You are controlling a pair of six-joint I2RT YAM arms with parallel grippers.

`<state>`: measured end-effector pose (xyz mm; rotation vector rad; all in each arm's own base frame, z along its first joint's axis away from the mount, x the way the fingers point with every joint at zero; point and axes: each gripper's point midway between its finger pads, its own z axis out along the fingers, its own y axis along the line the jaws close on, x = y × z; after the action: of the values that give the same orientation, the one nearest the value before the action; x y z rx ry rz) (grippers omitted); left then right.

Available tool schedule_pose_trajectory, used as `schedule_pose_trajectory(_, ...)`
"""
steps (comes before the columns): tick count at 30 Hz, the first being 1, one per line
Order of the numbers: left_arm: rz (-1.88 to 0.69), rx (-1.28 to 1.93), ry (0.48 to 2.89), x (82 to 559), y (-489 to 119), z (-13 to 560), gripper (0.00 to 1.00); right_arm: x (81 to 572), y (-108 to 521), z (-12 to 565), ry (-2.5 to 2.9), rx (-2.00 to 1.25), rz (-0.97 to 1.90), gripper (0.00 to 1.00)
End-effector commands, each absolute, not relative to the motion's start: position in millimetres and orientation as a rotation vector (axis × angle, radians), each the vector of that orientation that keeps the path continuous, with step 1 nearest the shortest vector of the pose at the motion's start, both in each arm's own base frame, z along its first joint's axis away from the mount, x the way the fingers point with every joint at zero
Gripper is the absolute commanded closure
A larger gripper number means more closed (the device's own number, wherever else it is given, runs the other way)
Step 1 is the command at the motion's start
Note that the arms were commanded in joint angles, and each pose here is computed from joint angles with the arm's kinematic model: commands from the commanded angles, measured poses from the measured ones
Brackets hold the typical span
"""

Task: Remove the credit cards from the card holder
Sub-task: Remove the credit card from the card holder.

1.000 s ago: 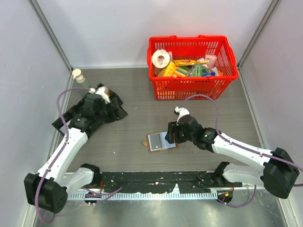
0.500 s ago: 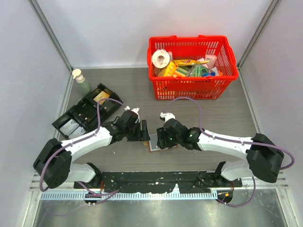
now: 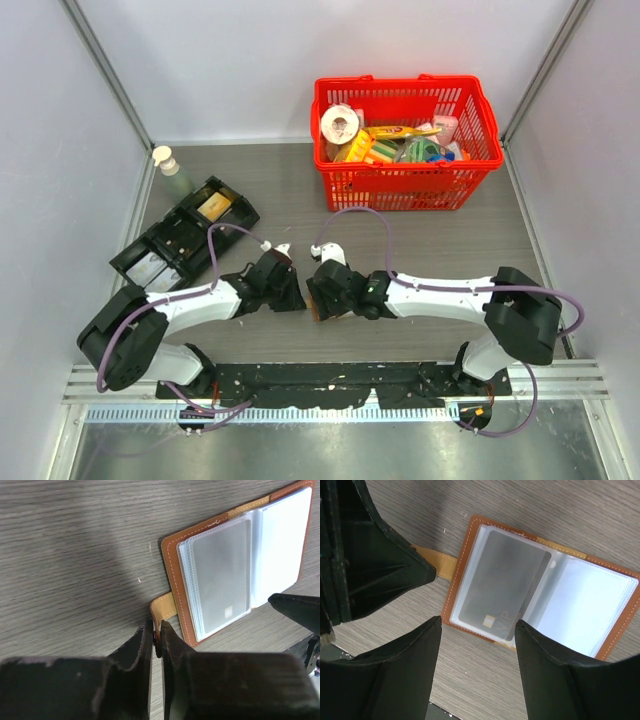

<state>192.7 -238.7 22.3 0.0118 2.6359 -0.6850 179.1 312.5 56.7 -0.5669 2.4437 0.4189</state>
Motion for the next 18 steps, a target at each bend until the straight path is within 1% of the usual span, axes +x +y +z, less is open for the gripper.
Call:
schedule_pose_trajectory(1, -0.758, -0.007, 2.579, 195.7, -248.8, 26.1, 0.92, 193.2, 315.7, 67.7, 2.389, -0.547, 0.320, 0.34)
schedule_pose_trajectory(4, -0.759, -0.020, 2.588, 190.3, -245.7, 21.7, 1.00, 192.3, 316.9, 62.2, 2.394, -0.549, 0.296, 0.33)
schedule_pose_trajectory(18, -0.795, -0.068, 2.572, 176.3, -240.1, 14.8, 1.00, 195.3, 306.8, 34.8, 2.419, -0.553, 0.108, 0.34)
